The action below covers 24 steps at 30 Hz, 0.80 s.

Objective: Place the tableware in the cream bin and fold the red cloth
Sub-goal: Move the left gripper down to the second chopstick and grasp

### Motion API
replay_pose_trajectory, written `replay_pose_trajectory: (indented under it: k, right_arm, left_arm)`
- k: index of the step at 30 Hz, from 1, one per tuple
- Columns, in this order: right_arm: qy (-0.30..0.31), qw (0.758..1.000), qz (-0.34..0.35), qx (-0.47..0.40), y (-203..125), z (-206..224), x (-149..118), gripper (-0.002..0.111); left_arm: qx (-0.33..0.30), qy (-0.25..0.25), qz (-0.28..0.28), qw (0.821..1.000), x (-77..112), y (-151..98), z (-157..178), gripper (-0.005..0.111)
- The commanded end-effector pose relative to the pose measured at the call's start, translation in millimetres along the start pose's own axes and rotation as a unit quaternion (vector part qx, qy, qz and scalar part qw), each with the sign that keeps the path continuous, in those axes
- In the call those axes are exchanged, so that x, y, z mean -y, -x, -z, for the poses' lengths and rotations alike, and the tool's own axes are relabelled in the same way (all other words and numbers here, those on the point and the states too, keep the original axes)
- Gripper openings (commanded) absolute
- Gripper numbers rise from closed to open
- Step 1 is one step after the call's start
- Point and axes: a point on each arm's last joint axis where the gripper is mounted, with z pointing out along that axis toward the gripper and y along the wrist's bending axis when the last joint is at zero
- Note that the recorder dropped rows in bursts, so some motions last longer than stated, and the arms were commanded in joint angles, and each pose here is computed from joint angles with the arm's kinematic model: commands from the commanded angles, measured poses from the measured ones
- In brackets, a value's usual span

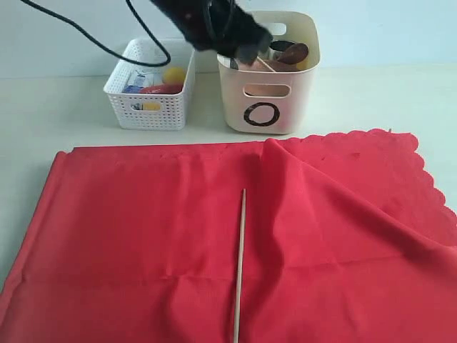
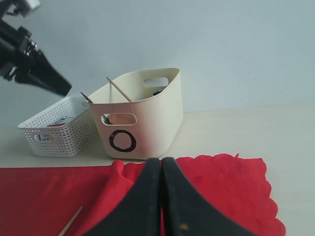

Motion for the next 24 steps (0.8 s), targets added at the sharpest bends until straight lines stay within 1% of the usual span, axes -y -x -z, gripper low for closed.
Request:
replay_pose_trajectory:
  k: [1,5,11,14,19,24]
  right_arm:
    - [0.001,1.000,0.004,0.004,-0.5,0.1,0.1,0.000]
    - [0.001,1.000,0.004,0.004,-0.5,0.1,0.1,0.000]
    - [0.001,1.000,0.004,0.004,-0.5,0.1,0.1,0.000]
    - [0.001,1.000,0.004,0.004,-0.5,0.1,0.1,0.000]
    - [0.001,1.000,0.004,0.004,-0.5,0.1,0.1,0.000]
    - [0.001,1.000,0.004,0.004,-0.5,0.1,0.1,0.000]
  left_arm:
    - [-0.144,-0.034,0.009,0.989,8.3,-33.7,-29.3,0.043]
    - [-0.217,-0.052,0.003,0.975,20.9,-56.5,-62.9,0.043]
    - [-0.273,-0.063,-0.009,0.960,45.9,-81.9,-106.2,0.043]
    - [-0.298,-0.054,-0.009,0.953,53.3,-93.6,-121.7,0.043]
    - [-0.325,-0.014,-0.015,0.945,56.4,-106.3,-136.0,0.043]
    - [-0.332,-0.013,-0.012,0.943,61.3,-110.4,-140.9,0.043]
